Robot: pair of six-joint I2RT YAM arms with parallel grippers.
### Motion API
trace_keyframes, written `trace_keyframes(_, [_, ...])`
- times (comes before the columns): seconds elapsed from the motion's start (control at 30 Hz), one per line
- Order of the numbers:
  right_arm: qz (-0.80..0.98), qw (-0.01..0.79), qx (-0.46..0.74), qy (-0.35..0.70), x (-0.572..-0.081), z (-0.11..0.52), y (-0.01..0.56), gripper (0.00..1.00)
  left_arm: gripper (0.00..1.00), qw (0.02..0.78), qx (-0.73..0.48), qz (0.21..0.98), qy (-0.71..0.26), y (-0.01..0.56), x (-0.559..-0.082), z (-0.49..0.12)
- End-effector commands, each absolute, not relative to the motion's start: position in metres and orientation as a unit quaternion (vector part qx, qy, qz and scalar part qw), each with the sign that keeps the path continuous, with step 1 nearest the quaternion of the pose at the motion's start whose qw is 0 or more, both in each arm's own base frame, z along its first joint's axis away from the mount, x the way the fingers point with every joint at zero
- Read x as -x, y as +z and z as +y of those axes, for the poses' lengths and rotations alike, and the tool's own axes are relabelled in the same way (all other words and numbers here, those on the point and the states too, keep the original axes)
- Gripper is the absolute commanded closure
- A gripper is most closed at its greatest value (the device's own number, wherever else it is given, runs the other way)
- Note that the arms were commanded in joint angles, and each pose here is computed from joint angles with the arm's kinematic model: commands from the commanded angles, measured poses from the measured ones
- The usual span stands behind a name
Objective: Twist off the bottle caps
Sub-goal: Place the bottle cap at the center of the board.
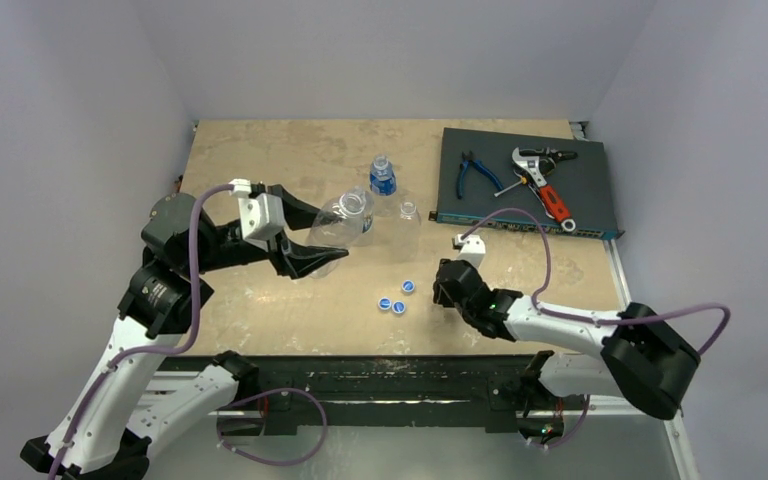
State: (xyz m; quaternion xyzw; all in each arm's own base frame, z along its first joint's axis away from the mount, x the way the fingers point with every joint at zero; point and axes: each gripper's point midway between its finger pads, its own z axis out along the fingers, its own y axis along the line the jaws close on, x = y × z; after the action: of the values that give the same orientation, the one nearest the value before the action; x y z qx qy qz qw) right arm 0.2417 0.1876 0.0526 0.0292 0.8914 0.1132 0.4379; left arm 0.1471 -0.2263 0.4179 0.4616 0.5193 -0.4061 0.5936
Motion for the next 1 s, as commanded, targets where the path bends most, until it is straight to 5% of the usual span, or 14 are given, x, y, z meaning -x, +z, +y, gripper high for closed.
trace_keyframes(0.0, [0.876, 0.457, -0.068, 0.138, -0.252, 0.205, 0.052, 0.95, 1.00, 0.600, -0.472, 0.501, -0.408, 0.423, -0.140, -0.227])
trace_keyframes(0.4, [0.894, 0.439, -0.036, 0.086, -0.232, 0.223, 0.018, 0.81, 1.00, 0.606, -0.474, 0.494, -0.406, 0.427, -0.141, -0.227])
trace_keyframes(0.6, [0.897, 0.433, -0.039, 0.078, -0.226, 0.218, 0.010, 0.54, 1.00, 0.605, -0.473, 0.495, -0.407, 0.427, -0.141, -0.227])
trace_keyframes(0.97, [0.866, 0.476, -0.032, 0.151, -0.229, 0.226, 0.095, 0.33, 1.00, 0.604, -0.471, 0.496, -0.409, 0.427, -0.142, -0.228])
